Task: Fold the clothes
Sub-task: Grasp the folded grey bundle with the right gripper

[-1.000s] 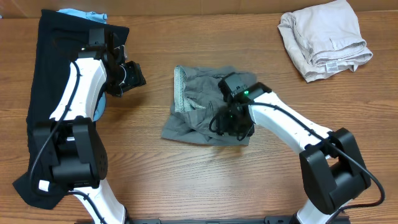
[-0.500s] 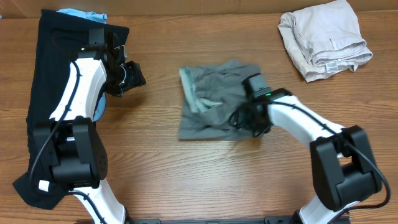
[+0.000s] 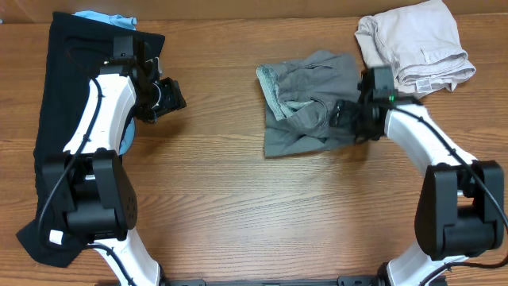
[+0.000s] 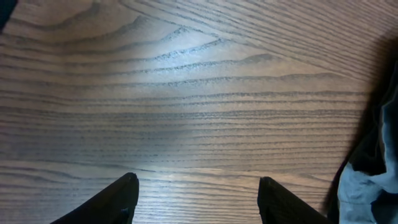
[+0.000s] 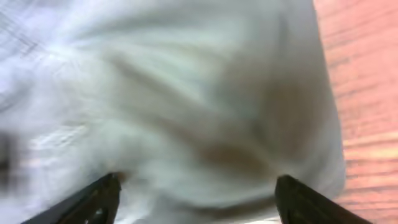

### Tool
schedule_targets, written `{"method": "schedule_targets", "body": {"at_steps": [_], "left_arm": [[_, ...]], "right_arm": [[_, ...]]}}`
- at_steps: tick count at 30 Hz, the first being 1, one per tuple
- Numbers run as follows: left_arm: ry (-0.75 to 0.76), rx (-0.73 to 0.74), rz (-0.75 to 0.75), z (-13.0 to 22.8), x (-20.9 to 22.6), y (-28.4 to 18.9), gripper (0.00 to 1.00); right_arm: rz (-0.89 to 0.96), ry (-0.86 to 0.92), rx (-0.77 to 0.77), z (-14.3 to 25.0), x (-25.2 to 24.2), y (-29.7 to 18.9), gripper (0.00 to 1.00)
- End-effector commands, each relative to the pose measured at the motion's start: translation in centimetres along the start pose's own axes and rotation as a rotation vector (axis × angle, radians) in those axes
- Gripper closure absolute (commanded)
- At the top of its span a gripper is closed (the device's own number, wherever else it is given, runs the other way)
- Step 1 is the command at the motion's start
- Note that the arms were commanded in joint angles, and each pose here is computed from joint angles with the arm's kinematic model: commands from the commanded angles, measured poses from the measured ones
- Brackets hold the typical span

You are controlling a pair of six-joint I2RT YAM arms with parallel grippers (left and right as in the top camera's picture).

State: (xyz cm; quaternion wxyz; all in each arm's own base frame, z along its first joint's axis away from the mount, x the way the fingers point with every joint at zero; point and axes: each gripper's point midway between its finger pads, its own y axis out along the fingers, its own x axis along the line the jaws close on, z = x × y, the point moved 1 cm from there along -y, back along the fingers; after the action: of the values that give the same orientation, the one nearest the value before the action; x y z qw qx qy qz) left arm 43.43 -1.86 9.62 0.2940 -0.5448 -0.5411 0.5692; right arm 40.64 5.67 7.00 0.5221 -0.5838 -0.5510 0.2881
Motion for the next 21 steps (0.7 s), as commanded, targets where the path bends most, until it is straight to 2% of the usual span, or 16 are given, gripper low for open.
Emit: {"method": "schedule_targets", "body": {"at_steps": [1, 4, 7, 13, 21], "left_arm": [[0.029, -0.014, 0.0, -0.3, -0.4, -0.2, 0.36], [0.03, -0.019, 0.001, -0.4, -0.4, -0.2, 0.36], [0.03, -0.02, 0.002, -0.4, -0.4, -0.2, 0.36], [0.031, -0.02, 0.001, -0.4, -0.4, -0.2, 0.36], [0.031, -0.02, 0.001, -0.4, -0.4, -0.2, 0.36]], "right_arm": [[-0.104, -0.163, -0.123, -3.9, 5.4, -6.0, 0.13], [-0.137, -0.266, -0.16, -4.5, 8.6, -8.2, 0.08], [-0.141, -0.343, -0.199, -4.1, 11.3, -8.2, 0.06], [-0.031, -0.45, -0.177, -1.7, 14.0, -3.9, 0.0], [0.028, -0.526, -0.101, -0.3, 14.0, 3.5, 0.0]]}}
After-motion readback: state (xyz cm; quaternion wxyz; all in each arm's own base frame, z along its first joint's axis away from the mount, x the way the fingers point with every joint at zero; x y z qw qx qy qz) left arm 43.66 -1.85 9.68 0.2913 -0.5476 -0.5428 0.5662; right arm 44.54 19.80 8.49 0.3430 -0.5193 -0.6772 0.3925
